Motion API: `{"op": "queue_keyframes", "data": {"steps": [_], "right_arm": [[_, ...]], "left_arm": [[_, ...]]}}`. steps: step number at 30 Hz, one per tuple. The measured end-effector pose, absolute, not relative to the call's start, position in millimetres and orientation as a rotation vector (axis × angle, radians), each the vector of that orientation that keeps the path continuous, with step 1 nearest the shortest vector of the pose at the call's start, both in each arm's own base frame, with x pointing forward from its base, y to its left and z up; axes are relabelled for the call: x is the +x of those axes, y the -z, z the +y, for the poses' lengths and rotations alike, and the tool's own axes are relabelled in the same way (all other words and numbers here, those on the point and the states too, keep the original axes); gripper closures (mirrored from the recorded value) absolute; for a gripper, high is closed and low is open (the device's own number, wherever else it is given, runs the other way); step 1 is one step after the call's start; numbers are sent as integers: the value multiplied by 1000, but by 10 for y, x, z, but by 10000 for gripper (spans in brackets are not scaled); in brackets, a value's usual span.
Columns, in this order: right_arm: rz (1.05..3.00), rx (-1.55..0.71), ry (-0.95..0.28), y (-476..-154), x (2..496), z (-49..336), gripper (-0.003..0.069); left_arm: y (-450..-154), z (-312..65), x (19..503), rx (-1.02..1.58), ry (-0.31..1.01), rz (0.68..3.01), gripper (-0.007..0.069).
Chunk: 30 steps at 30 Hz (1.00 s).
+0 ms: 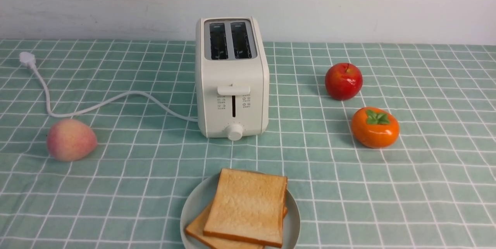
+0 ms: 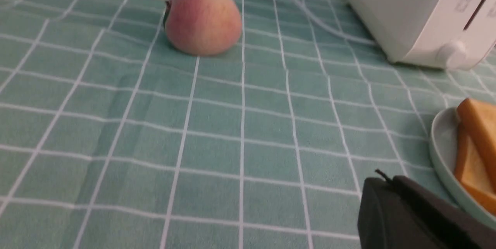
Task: Take toasted bread from bread machine on blue coffee table place on plate.
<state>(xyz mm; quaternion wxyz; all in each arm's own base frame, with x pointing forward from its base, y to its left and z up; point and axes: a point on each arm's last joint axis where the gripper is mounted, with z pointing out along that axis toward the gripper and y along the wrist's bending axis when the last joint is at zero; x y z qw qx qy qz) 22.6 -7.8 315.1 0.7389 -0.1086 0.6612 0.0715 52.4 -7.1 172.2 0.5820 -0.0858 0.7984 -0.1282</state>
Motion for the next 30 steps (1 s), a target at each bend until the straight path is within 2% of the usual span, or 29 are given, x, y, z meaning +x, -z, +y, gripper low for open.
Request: {"op": "queue_keyframes", "data": {"steps": [30], "right_arm": [[1450, -239, -154, -3152, 227, -79, 577]], "left_arm": [[-1691, -72, 520, -201, 297, 1888, 613]]}}
